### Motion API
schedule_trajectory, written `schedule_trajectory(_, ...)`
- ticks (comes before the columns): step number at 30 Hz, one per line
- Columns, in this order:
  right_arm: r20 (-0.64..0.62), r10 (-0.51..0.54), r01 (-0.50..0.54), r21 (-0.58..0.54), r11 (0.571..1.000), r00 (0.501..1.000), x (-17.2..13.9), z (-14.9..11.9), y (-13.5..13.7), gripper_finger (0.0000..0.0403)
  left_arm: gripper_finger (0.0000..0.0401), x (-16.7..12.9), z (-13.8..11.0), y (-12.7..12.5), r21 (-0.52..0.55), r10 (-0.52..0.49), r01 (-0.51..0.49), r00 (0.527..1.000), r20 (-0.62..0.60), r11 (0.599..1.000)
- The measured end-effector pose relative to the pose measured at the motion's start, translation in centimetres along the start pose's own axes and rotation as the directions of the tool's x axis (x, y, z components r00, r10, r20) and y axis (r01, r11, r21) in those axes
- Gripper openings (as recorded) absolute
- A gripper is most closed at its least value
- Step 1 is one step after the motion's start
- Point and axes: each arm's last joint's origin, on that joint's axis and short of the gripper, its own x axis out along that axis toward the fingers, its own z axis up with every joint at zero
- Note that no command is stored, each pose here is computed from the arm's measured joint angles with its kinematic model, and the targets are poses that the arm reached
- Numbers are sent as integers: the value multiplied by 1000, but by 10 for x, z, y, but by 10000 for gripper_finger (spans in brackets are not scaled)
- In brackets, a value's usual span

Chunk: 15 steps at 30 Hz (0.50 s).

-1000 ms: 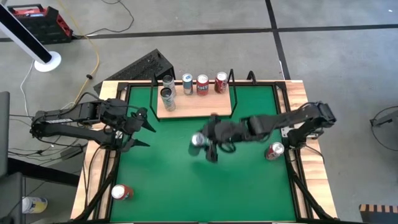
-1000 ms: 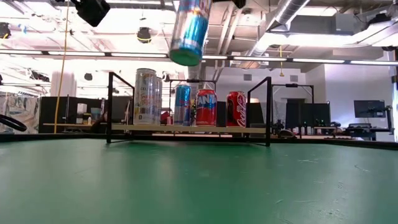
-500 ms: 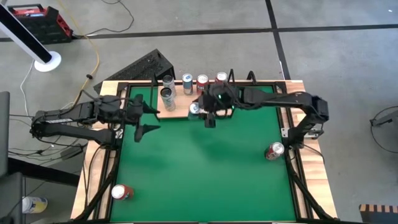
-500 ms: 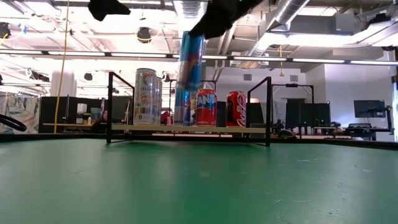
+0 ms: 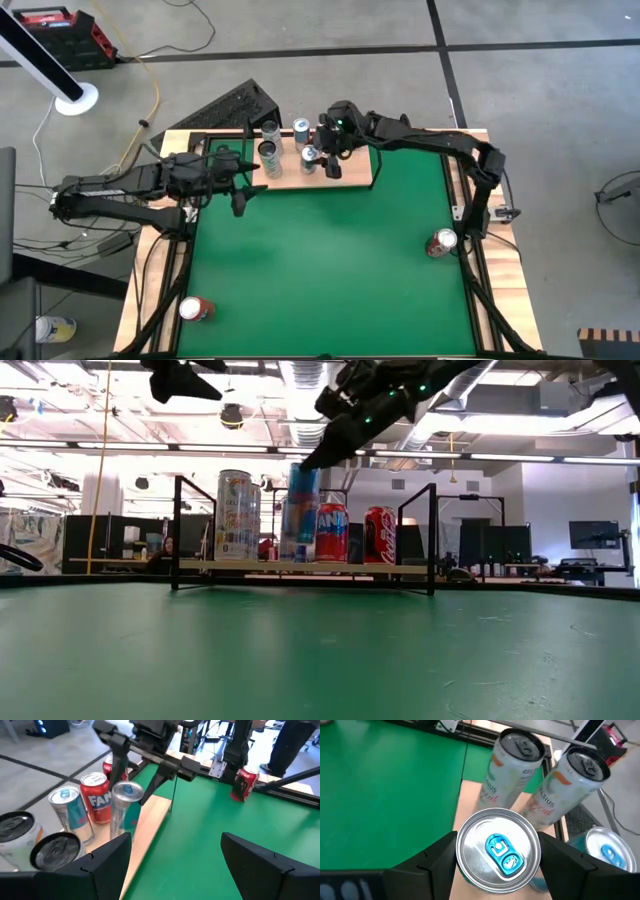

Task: Place canned beverage on shelf
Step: Put the blue soda can on the shelf aligned with the other blue soda can

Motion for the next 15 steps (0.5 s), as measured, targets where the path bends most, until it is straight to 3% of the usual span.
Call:
schedule_trajectory(6, 8, -7, 7, 0, 1000, 1000, 12, 4, -13, 264, 290, 14, -6, -3, 37, 4, -2, 998, -57, 999)
schedule_trajectory(15, -23, -3, 4, 36, 999, 1000, 32, 4, -18, 264, 290, 14, -1, -4, 69, -23, 24, 1000, -16, 997)
